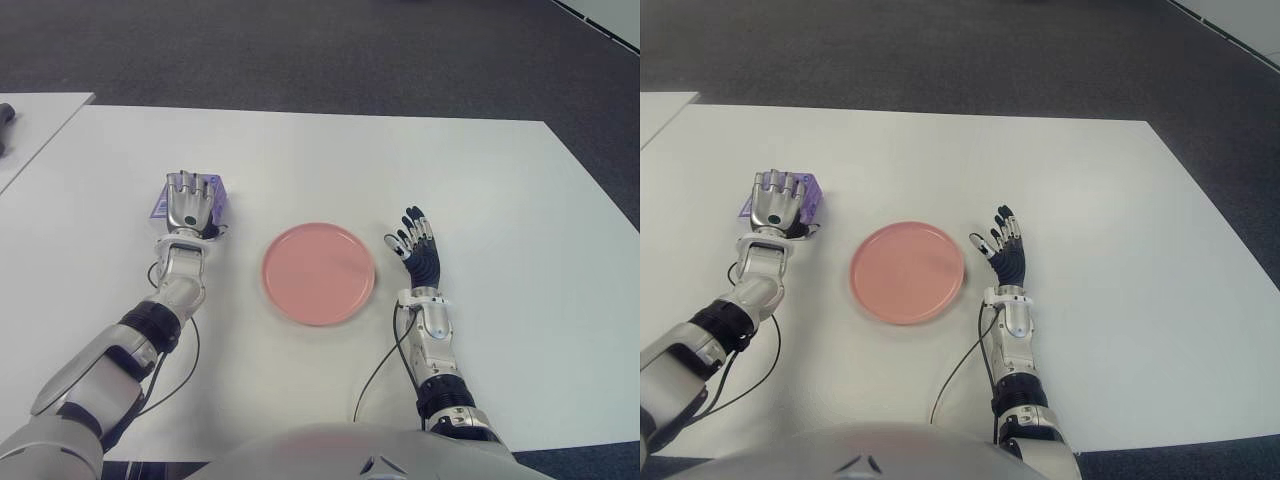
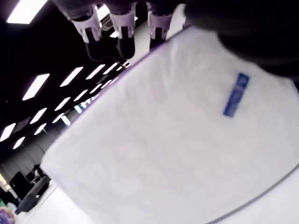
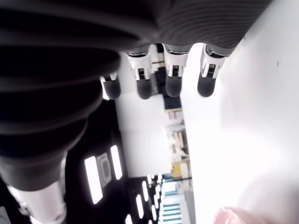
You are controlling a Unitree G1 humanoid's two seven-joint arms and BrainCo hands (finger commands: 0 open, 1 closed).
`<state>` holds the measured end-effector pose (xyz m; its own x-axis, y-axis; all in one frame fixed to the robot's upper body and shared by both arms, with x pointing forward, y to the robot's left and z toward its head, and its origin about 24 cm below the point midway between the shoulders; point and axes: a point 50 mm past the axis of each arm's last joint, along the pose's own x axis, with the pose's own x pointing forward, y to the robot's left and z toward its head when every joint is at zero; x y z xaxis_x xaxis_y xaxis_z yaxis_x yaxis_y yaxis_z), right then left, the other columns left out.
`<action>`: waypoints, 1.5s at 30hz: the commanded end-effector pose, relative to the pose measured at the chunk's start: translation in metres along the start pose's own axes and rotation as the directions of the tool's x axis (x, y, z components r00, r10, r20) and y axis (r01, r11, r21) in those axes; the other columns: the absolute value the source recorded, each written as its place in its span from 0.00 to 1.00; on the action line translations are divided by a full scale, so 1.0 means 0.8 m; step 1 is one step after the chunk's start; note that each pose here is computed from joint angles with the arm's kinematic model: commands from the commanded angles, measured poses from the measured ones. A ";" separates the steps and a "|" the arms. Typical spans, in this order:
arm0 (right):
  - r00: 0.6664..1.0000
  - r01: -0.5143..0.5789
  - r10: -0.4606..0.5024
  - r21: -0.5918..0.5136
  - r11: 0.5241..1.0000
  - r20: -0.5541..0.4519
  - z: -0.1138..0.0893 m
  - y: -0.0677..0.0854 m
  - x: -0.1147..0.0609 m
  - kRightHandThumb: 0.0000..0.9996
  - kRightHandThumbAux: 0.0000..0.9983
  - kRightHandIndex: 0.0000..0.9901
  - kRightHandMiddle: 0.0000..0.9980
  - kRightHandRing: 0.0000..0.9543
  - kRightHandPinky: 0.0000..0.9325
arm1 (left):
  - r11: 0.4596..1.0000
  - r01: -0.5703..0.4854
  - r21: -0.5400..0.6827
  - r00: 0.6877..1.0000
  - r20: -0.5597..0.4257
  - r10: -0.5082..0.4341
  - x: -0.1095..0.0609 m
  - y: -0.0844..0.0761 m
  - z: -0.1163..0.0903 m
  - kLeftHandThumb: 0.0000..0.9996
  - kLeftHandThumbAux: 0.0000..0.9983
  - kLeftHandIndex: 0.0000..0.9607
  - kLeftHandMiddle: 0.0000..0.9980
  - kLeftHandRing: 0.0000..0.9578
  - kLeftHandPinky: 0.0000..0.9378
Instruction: Put the tissue paper into the plate.
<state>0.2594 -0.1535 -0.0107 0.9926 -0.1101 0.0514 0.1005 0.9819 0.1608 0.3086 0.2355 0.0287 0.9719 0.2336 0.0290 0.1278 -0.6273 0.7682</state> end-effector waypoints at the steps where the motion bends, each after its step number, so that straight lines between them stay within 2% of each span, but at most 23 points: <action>1: 0.987 0.035 -0.033 0.011 0.999 -0.160 -0.025 -0.009 -0.002 0.09 0.70 0.03 0.00 0.00 0.00 | 0.999 0.034 0.034 0.999 -0.004 -0.034 -0.007 -0.015 0.005 0.00 0.26 0.00 0.00 0.00 0.00; 2: 0.986 0.033 -0.031 0.010 0.999 -0.164 -0.026 -0.009 -0.001 0.09 0.69 0.03 0.00 0.00 0.00 | 0.999 0.035 0.035 0.999 -0.007 -0.035 -0.007 -0.016 0.005 0.00 0.26 0.00 0.00 0.00 0.00; 4: 0.989 0.042 -0.041 0.001 0.999 -0.144 -0.029 -0.018 -0.024 0.08 0.70 0.03 0.00 0.00 0.00 | 0.999 0.032 0.038 0.999 -0.015 -0.031 -0.007 -0.017 0.004 0.00 0.27 0.00 0.00 0.00 0.00; 6: 0.990 0.046 -0.046 -0.003 0.999 -0.134 -0.029 -0.022 -0.034 0.08 0.70 0.03 0.00 0.00 0.00 | 0.999 0.026 0.038 0.999 -0.023 -0.026 -0.008 -0.018 0.003 0.00 0.27 0.00 0.00 0.00 0.00; 8: 0.988 0.039 -0.039 -0.002 0.999 -0.151 -0.020 -0.013 -0.009 0.08 0.70 0.03 0.00 0.00 0.00 | 0.999 0.021 0.035 0.999 -0.030 -0.020 -0.008 -0.019 0.001 0.00 0.28 0.00 0.00 0.00 0.00; 10: 0.987 0.037 -0.037 -0.003 0.999 -0.159 -0.016 -0.009 0.001 0.08 0.70 0.03 0.00 0.00 0.00 | 0.999 0.019 0.032 0.999 -0.033 -0.018 -0.008 -0.020 0.000 0.00 0.29 0.00 0.00 0.00 0.00; 12: 0.981 0.028 -0.024 0.019 0.999 -0.192 -0.031 -0.009 -0.005 0.08 0.70 0.03 0.00 0.00 0.00 | 0.999 0.020 0.025 0.999 -0.031 -0.019 -0.007 -0.020 -0.001 0.00 0.29 0.00 0.00 0.00 0.00; 13: 0.982 0.029 -0.025 0.022 0.999 -0.189 -0.036 -0.013 -0.017 0.08 0.71 0.03 0.00 0.00 0.00 | 1.000 0.018 0.021 0.999 -0.031 -0.017 -0.007 -0.020 -0.001 0.00 0.30 0.00 0.00 0.00 0.00; 16: 0.985 0.032 -0.028 0.019 0.999 -0.171 -0.038 -0.019 -0.032 0.07 0.72 0.03 0.00 0.00 0.00 | 1.000 0.014 0.012 0.999 -0.031 -0.013 -0.006 -0.020 -0.001 0.00 0.30 0.00 0.00 0.00 0.00; 19: 0.984 0.011 -0.012 -0.006 1.000 -0.176 -0.029 -0.014 -0.004 0.06 0.73 0.03 0.00 0.00 0.00 | 1.000 0.012 0.008 0.999 -0.033 -0.012 -0.005 -0.020 -0.001 0.00 0.30 0.00 0.00 0.00 0.00; 22: 0.986 0.005 -0.007 -0.011 1.000 -0.168 -0.026 -0.007 -0.002 0.06 0.74 0.03 0.00 0.00 0.00 | 1.000 0.014 0.003 0.999 -0.035 -0.014 -0.005 -0.021 0.000 0.00 0.30 0.00 0.00 0.00 0.00; 24: 0.991 0.013 -0.016 -0.021 1.000 -0.133 -0.024 -0.011 -0.035 0.05 0.73 0.03 0.00 0.00 0.00 | 1.000 0.013 -0.005 0.999 -0.033 -0.013 -0.006 -0.020 0.001 0.00 0.30 0.00 0.00 0.00 0.00; 25: 0.992 0.016 -0.019 -0.025 1.000 -0.125 -0.022 -0.013 -0.045 0.05 0.72 0.03 0.00 0.00 0.00 | 1.000 0.013 -0.007 0.999 -0.032 -0.013 -0.006 -0.020 0.001 0.00 0.31 0.00 0.00 0.00 0.00; 28: 0.992 0.018 -0.021 -0.027 0.999 -0.124 -0.020 -0.014 -0.051 0.05 0.72 0.03 0.00 0.00 0.00 | 1.000 0.013 -0.011 0.999 -0.033 -0.013 -0.006 -0.019 0.002 0.00 0.31 0.00 0.00 0.00 0.00; 29: 0.989 0.009 -0.011 -0.015 1.000 -0.149 -0.018 0.002 -0.022 0.05 0.72 0.03 0.00 0.00 0.00 | 1.000 0.016 -0.016 0.999 -0.034 -0.017 -0.006 -0.019 0.002 0.00 0.31 0.00 0.00 0.00 0.00; 31: 0.984 -0.005 0.004 -0.008 1.000 -0.181 -0.013 0.024 0.011 0.07 0.71 0.02 0.00 0.00 0.00 | 1.000 0.020 -0.019 0.999 -0.039 -0.021 -0.006 -0.018 0.002 0.00 0.31 0.00 0.00 0.00 0.00; 34: 0.991 0.008 -0.009 -0.014 1.000 -0.136 -0.003 0.001 -0.003 0.07 0.71 0.02 0.00 0.00 0.00 | 0.999 0.027 -0.033 0.999 -0.039 -0.028 -0.006 -0.018 0.002 0.00 0.31 0.00 0.00 0.00 0.00; 35: 0.991 0.025 -0.028 -0.018 1.000 -0.131 -0.008 -0.009 -0.014 0.07 0.71 0.02 0.00 0.00 0.00 | 0.999 0.029 -0.033 0.999 -0.040 -0.031 -0.006 -0.017 0.003 0.00 0.31 0.00 0.00 0.00 0.00; 38: 0.990 0.047 -0.050 -0.022 0.999 -0.131 -0.016 -0.019 -0.026 0.06 0.73 0.02 0.00 0.00 0.00 | 0.999 0.035 -0.037 0.998 -0.045 -0.037 -0.006 -0.016 0.003 0.00 0.31 0.00 0.00 0.00 0.00; 39: 0.990 0.047 -0.049 -0.022 0.999 -0.131 -0.015 -0.019 -0.026 0.06 0.73 0.02 0.00 0.00 0.00 | 0.999 0.035 -0.036 0.998 -0.047 -0.037 -0.006 -0.015 0.003 0.00 0.31 0.00 0.00 0.00 0.00; 41: 0.985 0.015 -0.015 0.000 1.000 -0.175 -0.012 -0.001 0.011 0.07 0.74 0.02 0.00 0.00 0.00 | 0.999 0.035 -0.037 0.998 -0.053 -0.037 -0.006 -0.014 0.003 0.00 0.31 0.00 0.00 0.00 0.00; 43: 0.981 0.001 0.001 0.009 1.000 -0.194 -0.010 0.008 0.027 0.07 0.75 0.02 0.00 0.00 0.00 | 0.998 0.034 -0.043 0.998 -0.055 -0.037 -0.007 -0.014 0.003 0.00 0.31 0.00 0.00 0.00 0.00; 45: 0.987 0.017 -0.014 0.014 1.000 -0.158 -0.011 0.001 0.003 0.06 0.76 0.03 0.00 0.00 0.00 | 0.998 0.037 -0.048 0.998 -0.048 -0.040 -0.008 -0.016 0.004 0.01 0.32 0.00 0.00 0.00 0.00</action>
<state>0.2780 -0.1511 -0.0033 0.9959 -0.0845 -0.0330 0.0887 0.9835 0.1575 0.3076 0.2391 0.0267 0.9559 0.2828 0.0790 0.1127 -0.6019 0.7906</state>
